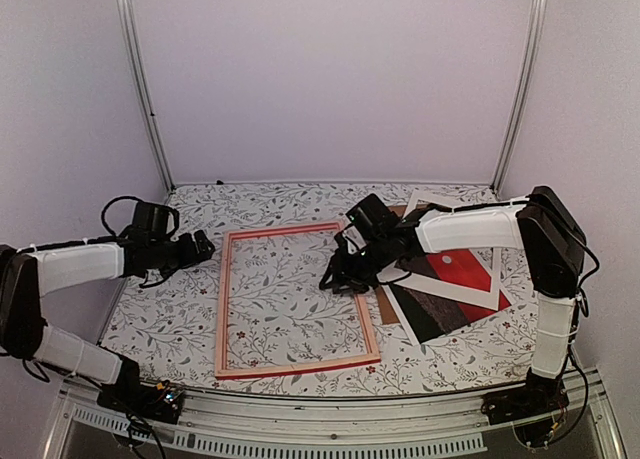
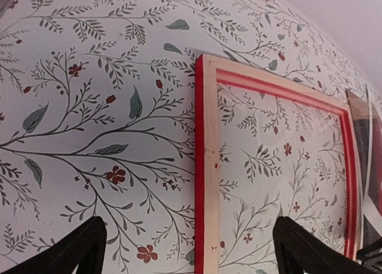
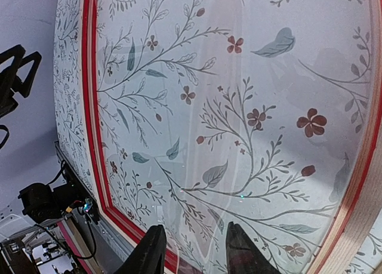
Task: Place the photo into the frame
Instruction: Pick up the glass panel from the frame body.
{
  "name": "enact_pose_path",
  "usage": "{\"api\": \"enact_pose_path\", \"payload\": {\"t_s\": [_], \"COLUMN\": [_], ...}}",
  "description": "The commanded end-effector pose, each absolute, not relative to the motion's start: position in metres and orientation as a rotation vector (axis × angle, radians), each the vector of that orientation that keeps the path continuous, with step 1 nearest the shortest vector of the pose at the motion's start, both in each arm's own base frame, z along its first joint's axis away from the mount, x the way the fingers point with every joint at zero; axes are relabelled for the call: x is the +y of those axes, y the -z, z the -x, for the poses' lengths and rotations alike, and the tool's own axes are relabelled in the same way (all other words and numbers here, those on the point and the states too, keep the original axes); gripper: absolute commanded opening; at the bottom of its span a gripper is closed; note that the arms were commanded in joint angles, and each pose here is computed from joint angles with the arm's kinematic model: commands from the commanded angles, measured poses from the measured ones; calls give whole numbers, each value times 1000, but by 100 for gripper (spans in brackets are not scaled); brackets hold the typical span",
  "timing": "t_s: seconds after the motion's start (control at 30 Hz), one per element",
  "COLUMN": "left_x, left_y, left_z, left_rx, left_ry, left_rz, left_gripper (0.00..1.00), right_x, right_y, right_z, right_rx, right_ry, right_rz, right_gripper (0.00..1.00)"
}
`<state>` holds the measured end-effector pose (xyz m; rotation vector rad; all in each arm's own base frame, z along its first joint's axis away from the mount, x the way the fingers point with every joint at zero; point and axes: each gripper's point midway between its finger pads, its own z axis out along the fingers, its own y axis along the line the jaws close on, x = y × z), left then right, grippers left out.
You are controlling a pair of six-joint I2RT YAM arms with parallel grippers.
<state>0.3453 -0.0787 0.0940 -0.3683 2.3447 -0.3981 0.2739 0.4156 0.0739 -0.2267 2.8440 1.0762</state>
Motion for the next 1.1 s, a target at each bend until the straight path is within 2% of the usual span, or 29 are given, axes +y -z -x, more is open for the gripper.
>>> {"api": "enact_pose_path", "payload": {"t_s": [0.0,0.17,0.53,0.83,1.07], "left_x": [-91,-98,-110,-129,-143], "left_y": [-85,-62,-49,-42,-45], "left_z": [-364,-379,-420,-437,-447], "left_rx": [2372,2440,2476,2500,2493], "left_ry": [398,400,395,467,530], "left_rz": [335,348,358,316,279], "left_gripper": [100,100,99,90,88], "right_x": [426,423,407,400,399], "right_y": [-75,-61,-43,-34,-40], "right_z": [-276,-278,-284,-289,-295], "right_rx": [2850,2882,2941,2962,2938], "right_ry": [-1095,-1054,-995,-985,-1016], "right_rz": [244,223,151,130,116], "right_gripper": [39,40,42,42,32]}}
